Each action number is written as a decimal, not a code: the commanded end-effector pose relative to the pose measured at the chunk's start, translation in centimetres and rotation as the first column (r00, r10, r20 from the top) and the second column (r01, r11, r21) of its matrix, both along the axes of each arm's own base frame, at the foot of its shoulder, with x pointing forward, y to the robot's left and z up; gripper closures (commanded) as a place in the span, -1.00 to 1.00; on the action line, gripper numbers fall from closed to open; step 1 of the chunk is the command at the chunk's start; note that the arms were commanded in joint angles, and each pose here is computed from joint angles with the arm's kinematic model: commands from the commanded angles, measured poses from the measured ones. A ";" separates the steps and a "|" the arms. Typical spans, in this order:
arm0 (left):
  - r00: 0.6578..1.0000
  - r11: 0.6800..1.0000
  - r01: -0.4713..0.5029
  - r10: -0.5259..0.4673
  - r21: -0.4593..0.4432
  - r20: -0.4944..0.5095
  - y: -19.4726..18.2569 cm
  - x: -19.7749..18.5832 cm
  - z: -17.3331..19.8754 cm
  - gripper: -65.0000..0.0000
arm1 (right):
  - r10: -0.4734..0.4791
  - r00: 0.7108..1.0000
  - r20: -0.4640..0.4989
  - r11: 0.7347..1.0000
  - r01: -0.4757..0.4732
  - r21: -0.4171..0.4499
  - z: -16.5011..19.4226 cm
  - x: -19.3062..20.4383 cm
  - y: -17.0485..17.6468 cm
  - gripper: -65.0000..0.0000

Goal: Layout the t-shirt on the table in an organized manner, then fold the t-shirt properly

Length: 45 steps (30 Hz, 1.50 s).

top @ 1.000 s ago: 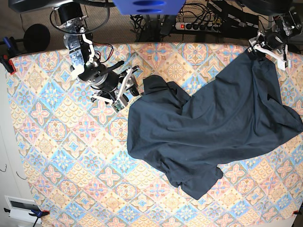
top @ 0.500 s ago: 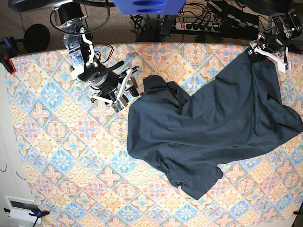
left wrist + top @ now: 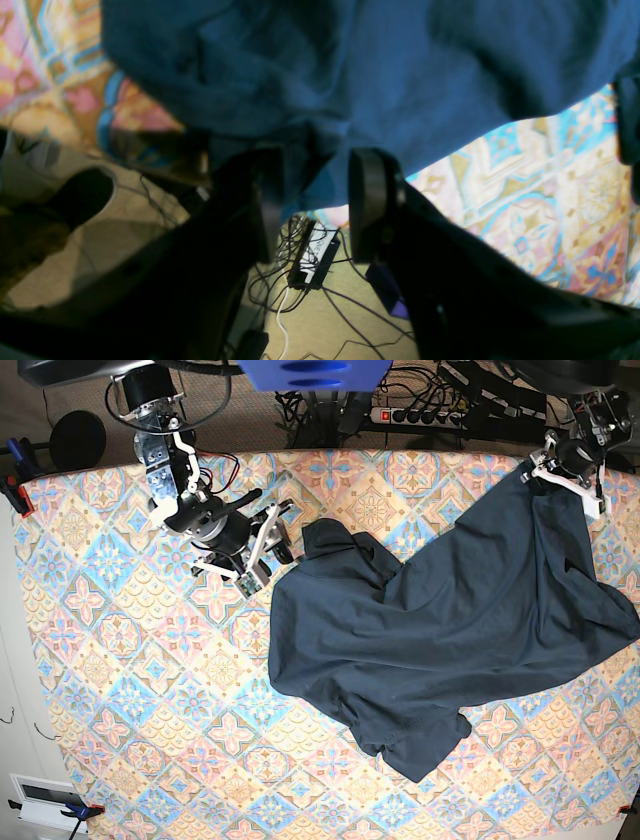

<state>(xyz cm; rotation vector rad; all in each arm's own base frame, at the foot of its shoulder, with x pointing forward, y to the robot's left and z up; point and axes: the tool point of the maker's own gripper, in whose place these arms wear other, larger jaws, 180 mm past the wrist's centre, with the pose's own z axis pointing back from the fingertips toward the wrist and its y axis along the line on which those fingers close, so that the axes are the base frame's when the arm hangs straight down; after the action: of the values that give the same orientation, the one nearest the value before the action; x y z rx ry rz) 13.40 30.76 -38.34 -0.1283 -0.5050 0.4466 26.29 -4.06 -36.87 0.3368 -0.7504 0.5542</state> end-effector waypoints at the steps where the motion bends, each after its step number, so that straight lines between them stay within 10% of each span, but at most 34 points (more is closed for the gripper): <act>1: 1.000 1.000 0.009 -0.009 0.017 0.024 0.4 0.5 0.8 0.36 | -0.001 0.999 0.044 1.000 0.000 0.020 1.2 0.8 0.1 0.29; 10: 1.000 1.000 0.011 -0.012 0.019 0.023 0.4 0.4 0.7 1.00 | -0.002 0.999 0.046 1.000 0.001 0.021 1.3 0.8 0.1 0.29; 22: 0.986 0.999 0.045 -0.044 0.001 0.160 -0.9 0.9 5.5 1.00 | 0.002 0.998 0.068 1.000 -0.004 0.027 2.1 0.9 0.3 0.29; 35: 0.890 0.985 -0.168 0.172 -0.047 0.422 5.2 -0.4 13.8 1.00 | 0.025 0.998 0.055 0.999 -0.027 0.030 1.9 0.4 1.1 0.29; 45: 0.845 0.968 -0.249 0.217 0.001 0.489 7.7 -1.1 16.2 1.00 | 0.027 1.000 -0.014 0.979 -0.023 0.205 2.5 -0.1 2.8 0.22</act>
<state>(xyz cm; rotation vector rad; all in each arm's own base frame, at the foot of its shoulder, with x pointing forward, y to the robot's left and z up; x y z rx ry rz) 12.15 38.15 -23.25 -0.1382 -1.0104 0.6625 25.53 -1.38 -35.35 0.5333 -0.7507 0.4954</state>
